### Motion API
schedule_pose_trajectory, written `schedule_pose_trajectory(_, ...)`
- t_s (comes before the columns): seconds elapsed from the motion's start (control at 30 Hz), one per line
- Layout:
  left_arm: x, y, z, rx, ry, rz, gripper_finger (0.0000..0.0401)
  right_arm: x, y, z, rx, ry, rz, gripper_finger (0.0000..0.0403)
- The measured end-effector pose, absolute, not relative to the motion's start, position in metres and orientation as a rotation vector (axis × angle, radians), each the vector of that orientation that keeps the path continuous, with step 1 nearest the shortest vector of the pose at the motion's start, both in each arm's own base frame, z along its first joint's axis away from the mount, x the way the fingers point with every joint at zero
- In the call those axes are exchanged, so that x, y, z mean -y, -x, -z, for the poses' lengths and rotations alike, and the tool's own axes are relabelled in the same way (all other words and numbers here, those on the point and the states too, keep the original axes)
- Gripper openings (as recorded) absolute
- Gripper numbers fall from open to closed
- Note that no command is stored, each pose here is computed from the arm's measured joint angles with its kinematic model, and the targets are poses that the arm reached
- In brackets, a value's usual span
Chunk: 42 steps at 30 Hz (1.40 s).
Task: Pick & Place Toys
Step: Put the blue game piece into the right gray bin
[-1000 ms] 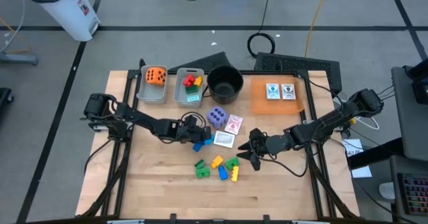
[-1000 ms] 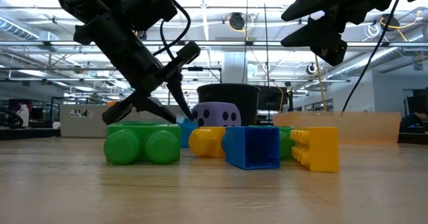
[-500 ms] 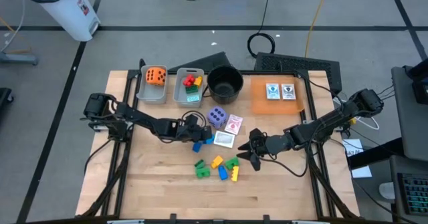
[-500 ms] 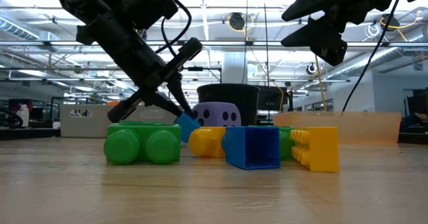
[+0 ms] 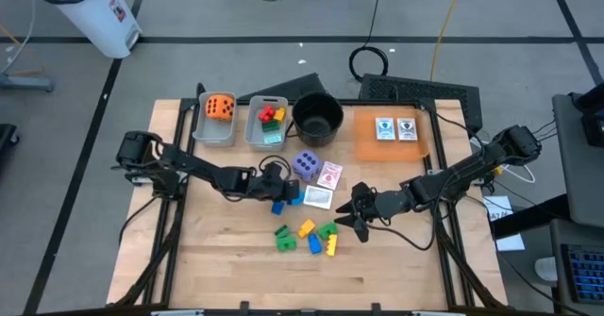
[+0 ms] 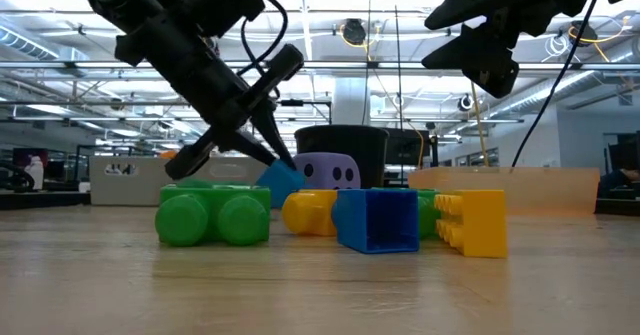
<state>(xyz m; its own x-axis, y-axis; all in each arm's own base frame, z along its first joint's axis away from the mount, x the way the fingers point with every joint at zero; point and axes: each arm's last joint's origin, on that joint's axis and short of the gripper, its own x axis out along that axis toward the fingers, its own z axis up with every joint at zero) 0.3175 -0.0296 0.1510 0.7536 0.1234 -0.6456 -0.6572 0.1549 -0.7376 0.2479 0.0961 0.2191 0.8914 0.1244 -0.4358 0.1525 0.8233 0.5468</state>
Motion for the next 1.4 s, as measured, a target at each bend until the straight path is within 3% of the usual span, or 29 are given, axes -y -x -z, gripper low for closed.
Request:
schedule_pose_trajectory(0.23, 0.023, -0.308, -0.188, -0.409, 1.203, -0.513, 0.0012, -0.096, -0.248, -0.219, -0.476, -0.583, 0.009, 0.0169)
schedule_pose_trajectory(0.5, 0.017, -0.285, -0.251, -0.184, 0.946, -0.395, 0.0014, -0.094, -0.254, -0.230, -0.364, -0.644, -0.015, 0.0169)
schedule_pose_trajectory(0.77, 0.031, -0.280, -0.278, -0.047, 0.843, -0.249, 0.0013, -0.075, -0.266, -0.236, -0.297, -0.775, -0.064, 0.0172)
schedule_pose_trajectory(1.1, 0.053, -0.279, -0.283, 0.014, 0.814, -0.205, 0.0016, -0.056, -0.288, -0.217, -0.321, -0.935, -0.084, 0.0236)
schedule_pose_trajectory(1.4, 0.066, -0.275, -0.295, 0.159, 0.792, -0.257, 0.0017, -0.051, -0.306, -0.229, 0.084, -0.964, -0.093, 0.0280)
